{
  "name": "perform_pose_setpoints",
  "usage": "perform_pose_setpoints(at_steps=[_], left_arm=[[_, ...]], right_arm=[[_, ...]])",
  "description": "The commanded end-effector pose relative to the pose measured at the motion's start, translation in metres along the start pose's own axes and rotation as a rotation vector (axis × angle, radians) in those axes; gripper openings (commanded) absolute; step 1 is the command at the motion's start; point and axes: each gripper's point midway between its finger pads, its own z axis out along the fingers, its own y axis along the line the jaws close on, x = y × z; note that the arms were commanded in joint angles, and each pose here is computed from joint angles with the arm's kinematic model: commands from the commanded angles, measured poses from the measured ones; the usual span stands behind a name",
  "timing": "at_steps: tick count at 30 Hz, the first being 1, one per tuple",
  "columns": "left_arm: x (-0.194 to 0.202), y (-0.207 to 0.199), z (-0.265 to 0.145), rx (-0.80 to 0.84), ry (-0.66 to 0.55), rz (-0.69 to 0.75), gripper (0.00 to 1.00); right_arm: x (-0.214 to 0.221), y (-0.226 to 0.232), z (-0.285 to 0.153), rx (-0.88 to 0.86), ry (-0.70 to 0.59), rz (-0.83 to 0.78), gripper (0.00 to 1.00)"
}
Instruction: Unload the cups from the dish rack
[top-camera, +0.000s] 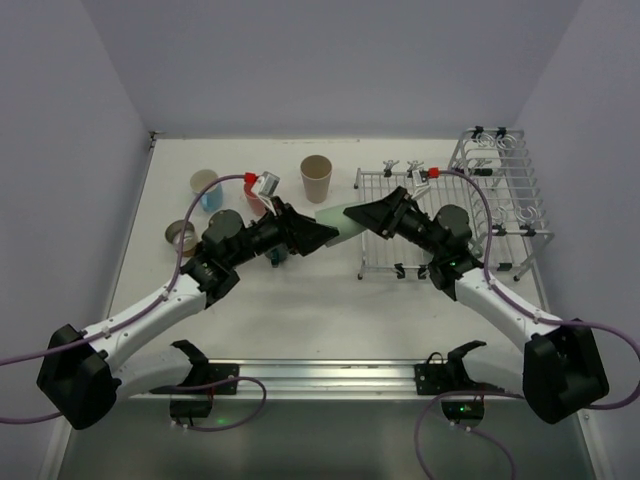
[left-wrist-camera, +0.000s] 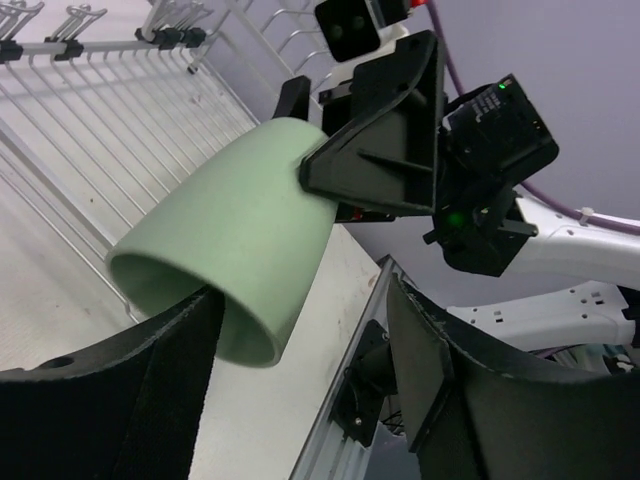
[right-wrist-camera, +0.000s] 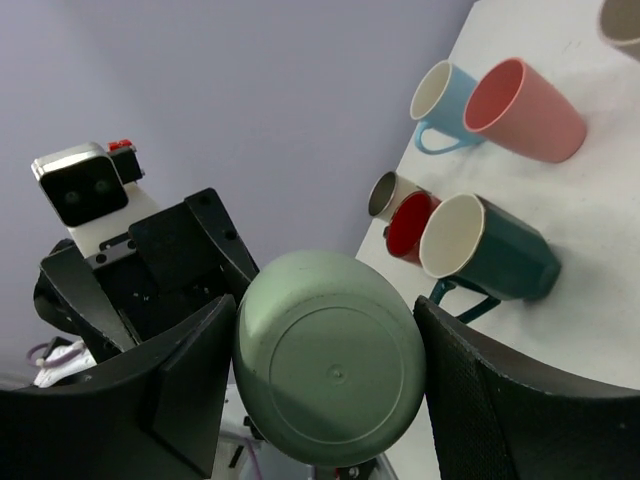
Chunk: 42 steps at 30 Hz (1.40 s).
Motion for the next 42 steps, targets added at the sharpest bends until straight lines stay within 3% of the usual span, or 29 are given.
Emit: perform_pose_setpoints(at_steps=[1, 4, 7, 8, 10, 11, 14, 16, 17, 19, 20, 22, 26, 30, 35, 42], left_arm=[[-0.009, -0.022, 0.006, 0.096, -0.032, 0.014, 0.65], [-0.009, -0.021, 0.008, 0.096, -0.039, 0.021, 0.5], [-0.017, -0.022, 0.005, 0.081, -0.07, 0.047, 0.17], [-0.021, -0.023, 0.005, 0.073, -0.08, 0.057, 0.0], [-0.026, -0.017, 0.004, 0.024, -0.092, 0.072, 0.0], [-0.032, -0.019, 0.004, 0.016, -0.104, 0.082, 0.0], [-0.057, -0.02, 0.004, -0.059, -0.143, 0.14, 0.0], [-0.067, -0.001, 0.001, -0.199, -0.135, 0.194, 0.0], [-0.093, -0.009, 0.001, -0.227, -0.174, 0.223, 0.0], [-0.098, 0.027, -0.006, -0.386, -0.112, 0.229, 0.0], [-0.119, 0.023, -0.008, -0.394, -0.136, 0.238, 0.0], [-0.121, 0.05, -0.014, -0.482, -0.06, 0.234, 0.0], [-0.16, 0.089, -0.033, -0.681, -0.019, 0.263, 0.0], [-0.147, 0.127, -0.043, -0.809, 0.147, 0.256, 0.0], [-0.157, 0.141, -0.056, -0.928, 0.216, 0.297, 0.0], [-0.138, 0.179, -0.051, -1.017, 0.388, 0.274, 0.0]], right_arm=[[0.008, 0.022, 0.005, -0.11, 0.026, 0.015, 0.33], [0.016, 0.027, 0.01, -0.129, 0.055, 0.027, 0.33], [0.022, 0.026, 0.014, -0.134, 0.074, 0.042, 0.35], [0.024, 0.027, 0.014, -0.138, 0.077, 0.049, 0.45], [0.028, 0.025, 0.015, -0.139, 0.089, 0.056, 0.64], [0.031, 0.021, 0.015, -0.128, 0.099, 0.063, 0.82], [0.037, 0.01, 0.011, -0.09, 0.106, 0.066, 0.99], [0.039, 0.003, 0.008, -0.049, 0.1, 0.059, 0.99], [0.042, -0.005, 0.003, -0.006, 0.107, 0.043, 0.99], [0.044, -0.014, -0.001, 0.042, 0.101, 0.016, 0.99], [0.047, -0.019, -0.004, 0.068, 0.107, 0.016, 0.99], [0.045, -0.016, -0.01, 0.078, 0.099, -0.01, 0.99], [0.041, -0.021, -0.022, 0.159, 0.091, -0.09, 0.99], [0.033, -0.016, -0.034, 0.218, 0.083, -0.193, 0.99], [0.029, -0.012, -0.051, 0.299, 0.157, -0.332, 0.99], [0.023, -0.019, -0.062, 0.347, 0.123, -0.403, 0.99]])
